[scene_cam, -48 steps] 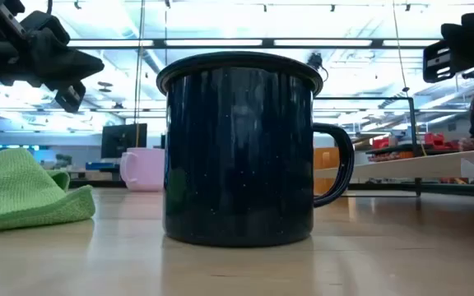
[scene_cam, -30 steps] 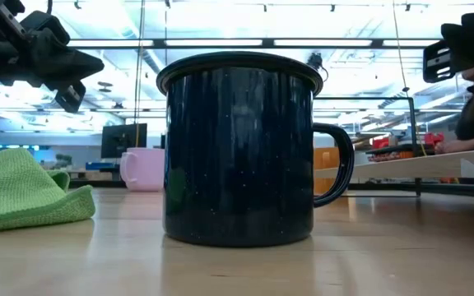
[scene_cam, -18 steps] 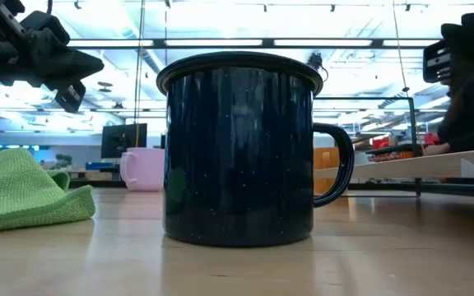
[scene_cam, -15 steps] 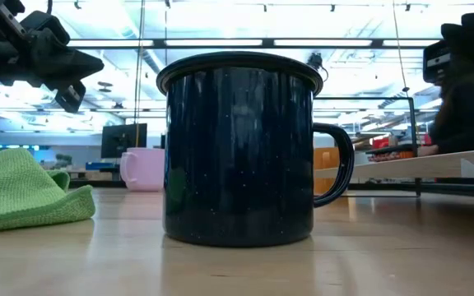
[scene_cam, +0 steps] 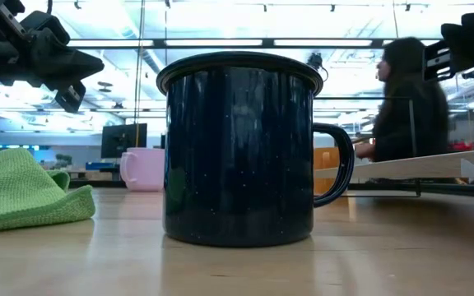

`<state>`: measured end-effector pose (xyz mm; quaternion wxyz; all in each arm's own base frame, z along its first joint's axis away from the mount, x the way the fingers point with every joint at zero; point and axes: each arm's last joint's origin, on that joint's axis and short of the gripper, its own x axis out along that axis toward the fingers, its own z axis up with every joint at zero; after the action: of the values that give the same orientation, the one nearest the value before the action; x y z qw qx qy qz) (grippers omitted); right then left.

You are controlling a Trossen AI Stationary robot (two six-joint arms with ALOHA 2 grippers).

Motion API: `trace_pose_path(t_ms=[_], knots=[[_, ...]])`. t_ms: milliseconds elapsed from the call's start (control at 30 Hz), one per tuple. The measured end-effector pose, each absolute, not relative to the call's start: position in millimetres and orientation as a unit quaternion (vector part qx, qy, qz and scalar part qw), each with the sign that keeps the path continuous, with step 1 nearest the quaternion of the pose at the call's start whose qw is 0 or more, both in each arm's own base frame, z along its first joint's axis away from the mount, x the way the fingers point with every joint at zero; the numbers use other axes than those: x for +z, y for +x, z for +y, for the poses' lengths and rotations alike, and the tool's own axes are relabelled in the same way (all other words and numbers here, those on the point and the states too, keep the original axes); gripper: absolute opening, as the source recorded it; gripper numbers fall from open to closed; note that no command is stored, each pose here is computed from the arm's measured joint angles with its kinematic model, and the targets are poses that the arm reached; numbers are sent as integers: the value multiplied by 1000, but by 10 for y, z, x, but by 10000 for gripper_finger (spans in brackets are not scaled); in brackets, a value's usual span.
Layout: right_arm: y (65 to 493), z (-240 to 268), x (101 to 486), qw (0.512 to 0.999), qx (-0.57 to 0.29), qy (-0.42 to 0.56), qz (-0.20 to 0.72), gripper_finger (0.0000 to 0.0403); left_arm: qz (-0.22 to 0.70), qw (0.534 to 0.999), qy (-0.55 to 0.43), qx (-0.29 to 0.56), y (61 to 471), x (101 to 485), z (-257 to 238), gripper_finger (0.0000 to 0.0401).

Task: Stack small to large cups/mugs on shelf

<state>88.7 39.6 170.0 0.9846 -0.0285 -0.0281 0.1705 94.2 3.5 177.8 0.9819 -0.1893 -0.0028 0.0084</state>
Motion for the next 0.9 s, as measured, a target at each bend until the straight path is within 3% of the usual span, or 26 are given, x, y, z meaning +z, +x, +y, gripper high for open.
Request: trace_pose_path(t_ms=[900], knots=[[887,396,1700,985,170,-29,-28,97,-3,982,-189,8,942,1779,35,29]])
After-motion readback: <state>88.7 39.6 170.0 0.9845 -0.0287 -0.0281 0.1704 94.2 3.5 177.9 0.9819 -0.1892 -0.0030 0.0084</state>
